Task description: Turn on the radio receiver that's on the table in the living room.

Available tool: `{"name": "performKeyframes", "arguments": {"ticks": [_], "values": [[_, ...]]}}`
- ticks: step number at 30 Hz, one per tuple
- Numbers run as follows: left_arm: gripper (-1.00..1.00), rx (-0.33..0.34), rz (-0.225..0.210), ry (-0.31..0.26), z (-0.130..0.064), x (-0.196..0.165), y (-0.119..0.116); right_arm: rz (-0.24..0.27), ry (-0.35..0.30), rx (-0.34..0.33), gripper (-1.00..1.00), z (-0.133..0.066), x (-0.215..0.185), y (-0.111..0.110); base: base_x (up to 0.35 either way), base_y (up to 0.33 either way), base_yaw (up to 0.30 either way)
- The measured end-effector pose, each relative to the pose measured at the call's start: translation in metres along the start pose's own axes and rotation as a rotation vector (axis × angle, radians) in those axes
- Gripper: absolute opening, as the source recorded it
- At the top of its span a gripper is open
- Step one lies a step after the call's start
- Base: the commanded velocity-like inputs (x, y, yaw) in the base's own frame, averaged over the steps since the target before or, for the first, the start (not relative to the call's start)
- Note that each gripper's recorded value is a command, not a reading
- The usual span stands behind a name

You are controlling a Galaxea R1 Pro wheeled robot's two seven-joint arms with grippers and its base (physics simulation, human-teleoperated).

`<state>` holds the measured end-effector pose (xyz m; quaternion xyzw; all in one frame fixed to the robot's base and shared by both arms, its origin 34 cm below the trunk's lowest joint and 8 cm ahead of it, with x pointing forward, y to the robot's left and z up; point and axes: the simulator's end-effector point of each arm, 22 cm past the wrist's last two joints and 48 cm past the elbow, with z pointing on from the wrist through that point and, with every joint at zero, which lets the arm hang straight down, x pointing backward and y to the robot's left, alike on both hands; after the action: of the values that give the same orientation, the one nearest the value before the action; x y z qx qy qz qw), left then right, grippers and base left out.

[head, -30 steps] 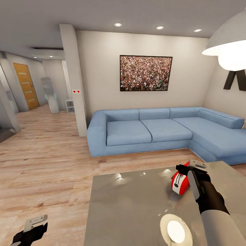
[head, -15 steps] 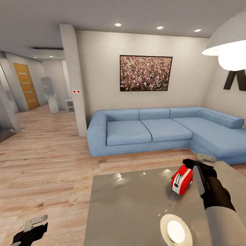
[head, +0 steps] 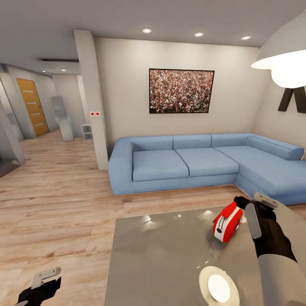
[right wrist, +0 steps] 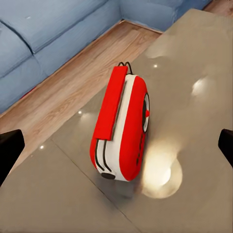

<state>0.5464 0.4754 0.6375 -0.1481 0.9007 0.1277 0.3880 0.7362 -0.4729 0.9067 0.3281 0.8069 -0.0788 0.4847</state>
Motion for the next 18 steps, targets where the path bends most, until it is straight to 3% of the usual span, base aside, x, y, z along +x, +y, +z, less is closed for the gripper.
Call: {"name": "performKeyframes", "arguments": {"ticks": [6,14,18], "values": [[1.00,0.000,0.000,0.001,0.000,0.000,0.000,-0.011,-0.001,-0.006,1.00,-0.001,0.000,0.004,0.000,0.000,0.000],[1.00,0.004,-0.003,0.003,0.000,0.002,-0.003,-0.116,-0.014,-0.065,1.00,-0.009,0.007,0.044,0.000,0.000,0.000],[1.00,0.009,-0.006,0.003,-0.001,0.002,-0.007,-0.133,-0.014,-0.076,1.00,-0.010,0.009,0.050,0.000,0.000,0.000]]}}
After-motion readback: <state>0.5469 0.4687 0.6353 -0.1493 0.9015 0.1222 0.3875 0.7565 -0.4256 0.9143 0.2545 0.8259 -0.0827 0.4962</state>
